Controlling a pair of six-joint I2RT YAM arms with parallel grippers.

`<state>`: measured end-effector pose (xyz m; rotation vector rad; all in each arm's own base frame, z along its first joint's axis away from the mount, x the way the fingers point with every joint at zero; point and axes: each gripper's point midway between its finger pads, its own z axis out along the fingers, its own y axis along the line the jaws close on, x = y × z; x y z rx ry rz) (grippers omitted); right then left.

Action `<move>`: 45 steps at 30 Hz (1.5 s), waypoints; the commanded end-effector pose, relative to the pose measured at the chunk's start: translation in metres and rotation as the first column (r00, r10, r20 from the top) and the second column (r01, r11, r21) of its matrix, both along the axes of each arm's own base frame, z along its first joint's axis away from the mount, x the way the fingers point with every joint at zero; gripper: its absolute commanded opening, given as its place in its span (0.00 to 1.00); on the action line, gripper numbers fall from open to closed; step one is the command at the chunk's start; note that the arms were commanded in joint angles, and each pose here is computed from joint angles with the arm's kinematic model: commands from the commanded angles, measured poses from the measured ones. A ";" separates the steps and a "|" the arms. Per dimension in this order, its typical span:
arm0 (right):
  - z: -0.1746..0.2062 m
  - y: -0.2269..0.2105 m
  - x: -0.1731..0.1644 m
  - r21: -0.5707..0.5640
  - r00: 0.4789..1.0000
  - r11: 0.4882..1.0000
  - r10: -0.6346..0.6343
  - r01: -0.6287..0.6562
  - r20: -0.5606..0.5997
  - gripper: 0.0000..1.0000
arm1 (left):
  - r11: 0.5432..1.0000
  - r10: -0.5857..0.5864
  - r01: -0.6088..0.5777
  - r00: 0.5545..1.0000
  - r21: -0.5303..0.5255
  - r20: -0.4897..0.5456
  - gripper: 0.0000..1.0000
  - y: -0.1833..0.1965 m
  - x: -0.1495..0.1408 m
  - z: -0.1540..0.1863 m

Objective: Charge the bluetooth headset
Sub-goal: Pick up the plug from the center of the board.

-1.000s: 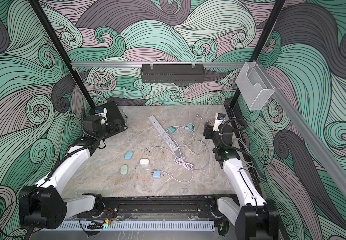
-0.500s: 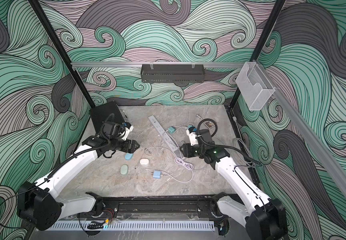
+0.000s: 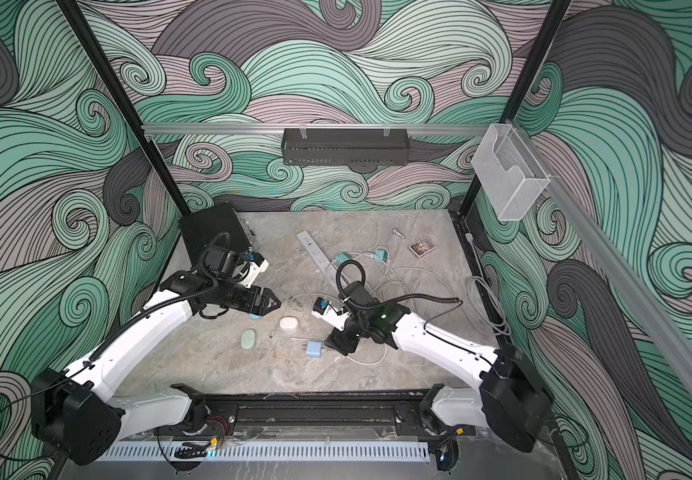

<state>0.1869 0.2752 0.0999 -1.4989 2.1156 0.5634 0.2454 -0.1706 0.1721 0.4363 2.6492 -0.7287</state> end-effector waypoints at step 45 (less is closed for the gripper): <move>-0.080 0.048 -0.018 -0.127 0.974 0.969 0.220 -0.213 0.047 0.58 | 0.991 0.121 -0.136 0.920 -0.016 -0.374 0.75 0.001 -0.055 -0.037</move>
